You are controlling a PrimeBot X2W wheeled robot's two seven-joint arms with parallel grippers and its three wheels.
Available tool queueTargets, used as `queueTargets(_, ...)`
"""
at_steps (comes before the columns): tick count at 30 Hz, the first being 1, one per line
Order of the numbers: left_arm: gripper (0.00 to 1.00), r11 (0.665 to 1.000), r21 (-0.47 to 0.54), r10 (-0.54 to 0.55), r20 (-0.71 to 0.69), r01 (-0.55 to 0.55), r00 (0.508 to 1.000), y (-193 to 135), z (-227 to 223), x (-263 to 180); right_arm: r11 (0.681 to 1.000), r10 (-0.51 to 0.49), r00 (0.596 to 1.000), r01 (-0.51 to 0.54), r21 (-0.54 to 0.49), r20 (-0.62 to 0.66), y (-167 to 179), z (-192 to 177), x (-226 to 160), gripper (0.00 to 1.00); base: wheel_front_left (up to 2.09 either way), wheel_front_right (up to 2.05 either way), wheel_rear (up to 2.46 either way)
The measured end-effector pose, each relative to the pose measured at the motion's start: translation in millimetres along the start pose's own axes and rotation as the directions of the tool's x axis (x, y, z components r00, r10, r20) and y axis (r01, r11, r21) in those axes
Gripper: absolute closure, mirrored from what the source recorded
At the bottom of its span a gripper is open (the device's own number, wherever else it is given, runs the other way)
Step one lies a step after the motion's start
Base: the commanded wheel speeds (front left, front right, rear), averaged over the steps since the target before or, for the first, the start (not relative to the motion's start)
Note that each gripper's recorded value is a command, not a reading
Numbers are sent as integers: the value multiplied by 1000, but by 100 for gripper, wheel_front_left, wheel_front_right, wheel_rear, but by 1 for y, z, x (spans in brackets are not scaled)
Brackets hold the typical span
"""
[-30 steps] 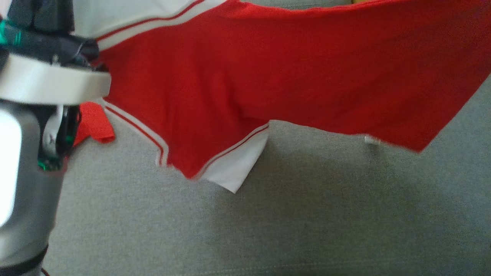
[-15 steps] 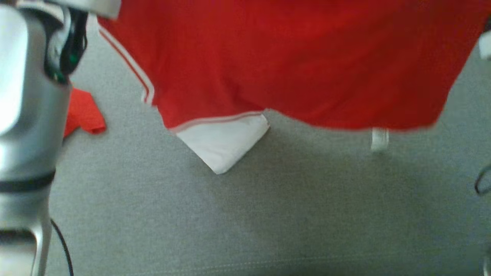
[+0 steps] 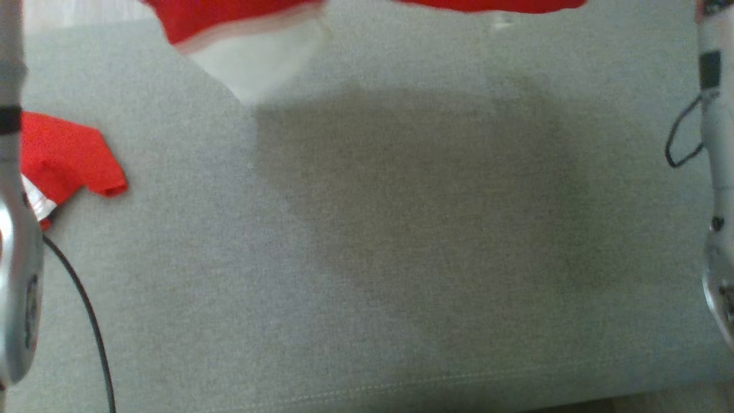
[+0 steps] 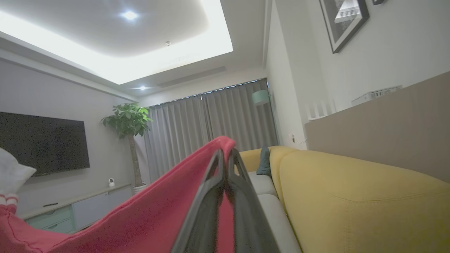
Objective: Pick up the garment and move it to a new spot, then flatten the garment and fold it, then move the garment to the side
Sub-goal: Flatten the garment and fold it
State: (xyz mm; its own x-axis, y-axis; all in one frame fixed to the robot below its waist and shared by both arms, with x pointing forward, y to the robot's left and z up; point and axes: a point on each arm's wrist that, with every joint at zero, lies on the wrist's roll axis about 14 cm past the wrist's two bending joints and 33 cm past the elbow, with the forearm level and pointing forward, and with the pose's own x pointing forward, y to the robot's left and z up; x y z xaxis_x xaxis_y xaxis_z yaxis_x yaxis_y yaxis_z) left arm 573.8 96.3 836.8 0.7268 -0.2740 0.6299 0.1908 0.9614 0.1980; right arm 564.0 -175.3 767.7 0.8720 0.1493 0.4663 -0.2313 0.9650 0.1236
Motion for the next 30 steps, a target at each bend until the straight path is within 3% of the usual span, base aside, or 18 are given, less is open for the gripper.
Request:
queueTargets(3, 100, 1000, -19, 15, 25, -14, 1000, 4, 0, 10, 1000, 17, 999, -17, -8, -37, 6, -21, 12, 100, 0, 0, 0)
queueTargets(7, 100, 995, -95, 4, -148, -18, 989, -7, -76, -11, 1000, 0, 982, 0, -2, -188, 0, -88, 7, 100, 0, 0, 0)
queueTargets(12, 100, 979, -189, -9, -413, -76, 911, -25, -188, -73, 999, -30, 938, 36, 10, -346, -11, -167, -10, 100, 0, 0, 0)
queueTargets(13, 100, 972, -208, -6, -480, -108, 877, -28, -219, -93, 999, -38, 916, 49, 17, -400, -14, -195, -18, 100, 0, 0, 0)
queueTargets(16, 100, 962, -231, -5, -548, -146, 837, -31, -252, -116, 998, -36, 888, 55, 30, -458, -13, -228, -28, 100, 0, 0, 0)
queueTargets(24, 100, 918, -284, 22, -661, -276, 750, -35, -290, -177, 996, -3, 863, 48, 77, -505, -4, -260, -55, 100, 0, 0, 0)
queueTargets(30, 100, 894, -307, 41, -670, -326, 741, -35, -276, -208, 991, 2, 849, 68, 113, -529, -9, -261, -102, 100, 0, 0, 0)
